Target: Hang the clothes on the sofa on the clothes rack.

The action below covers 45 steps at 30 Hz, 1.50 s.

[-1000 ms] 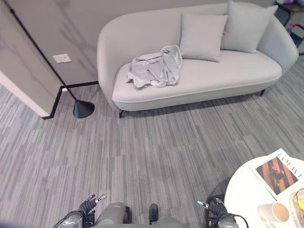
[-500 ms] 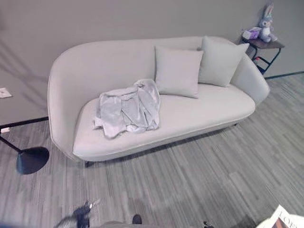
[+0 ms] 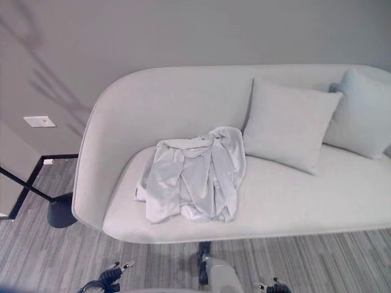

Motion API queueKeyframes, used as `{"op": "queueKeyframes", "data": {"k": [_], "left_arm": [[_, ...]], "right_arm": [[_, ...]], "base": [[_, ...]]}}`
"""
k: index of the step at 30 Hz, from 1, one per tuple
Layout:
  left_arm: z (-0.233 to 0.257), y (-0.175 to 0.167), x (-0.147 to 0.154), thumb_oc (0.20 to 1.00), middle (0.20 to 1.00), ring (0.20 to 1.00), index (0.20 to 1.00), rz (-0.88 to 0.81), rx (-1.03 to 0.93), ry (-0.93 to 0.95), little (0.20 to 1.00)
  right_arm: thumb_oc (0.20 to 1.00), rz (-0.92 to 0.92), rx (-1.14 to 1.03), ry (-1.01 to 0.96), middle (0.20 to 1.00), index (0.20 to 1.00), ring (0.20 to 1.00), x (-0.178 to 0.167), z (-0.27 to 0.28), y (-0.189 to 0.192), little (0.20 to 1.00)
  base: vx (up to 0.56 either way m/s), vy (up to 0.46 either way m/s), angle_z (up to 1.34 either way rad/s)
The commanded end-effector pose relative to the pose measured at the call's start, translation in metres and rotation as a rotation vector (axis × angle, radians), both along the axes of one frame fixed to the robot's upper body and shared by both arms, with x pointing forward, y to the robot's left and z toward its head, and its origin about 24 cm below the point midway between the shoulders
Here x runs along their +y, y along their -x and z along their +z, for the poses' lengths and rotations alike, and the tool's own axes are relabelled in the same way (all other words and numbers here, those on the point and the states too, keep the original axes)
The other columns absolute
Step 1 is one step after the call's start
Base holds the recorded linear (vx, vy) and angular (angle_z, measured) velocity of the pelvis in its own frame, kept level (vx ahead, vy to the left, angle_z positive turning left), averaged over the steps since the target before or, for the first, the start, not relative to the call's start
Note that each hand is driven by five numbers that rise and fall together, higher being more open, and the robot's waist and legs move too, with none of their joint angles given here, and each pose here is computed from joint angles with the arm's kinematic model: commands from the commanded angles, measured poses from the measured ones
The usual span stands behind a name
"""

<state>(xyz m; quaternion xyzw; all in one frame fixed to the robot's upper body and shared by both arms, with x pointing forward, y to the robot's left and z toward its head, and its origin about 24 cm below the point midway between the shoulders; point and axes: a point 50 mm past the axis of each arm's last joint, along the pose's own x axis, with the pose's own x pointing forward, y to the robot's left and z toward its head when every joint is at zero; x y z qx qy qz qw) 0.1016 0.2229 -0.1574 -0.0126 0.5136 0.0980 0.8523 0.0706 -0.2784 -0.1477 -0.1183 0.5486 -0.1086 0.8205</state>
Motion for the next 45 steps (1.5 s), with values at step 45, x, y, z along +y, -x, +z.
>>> {"op": "queueKeyframes", "data": {"k": [45], "left_arm": [[0.007,-0.009,0.018,1.000,1.000,1.000,1.000,-0.031,-0.042,-0.071,1.000]], "right_arm": [[1.000,0.076,-0.003,0.070,1.000,1.000,1.000,-0.015,0.008,-0.006,1.000]], "base": [[0.12,0.013,-0.11]]}}
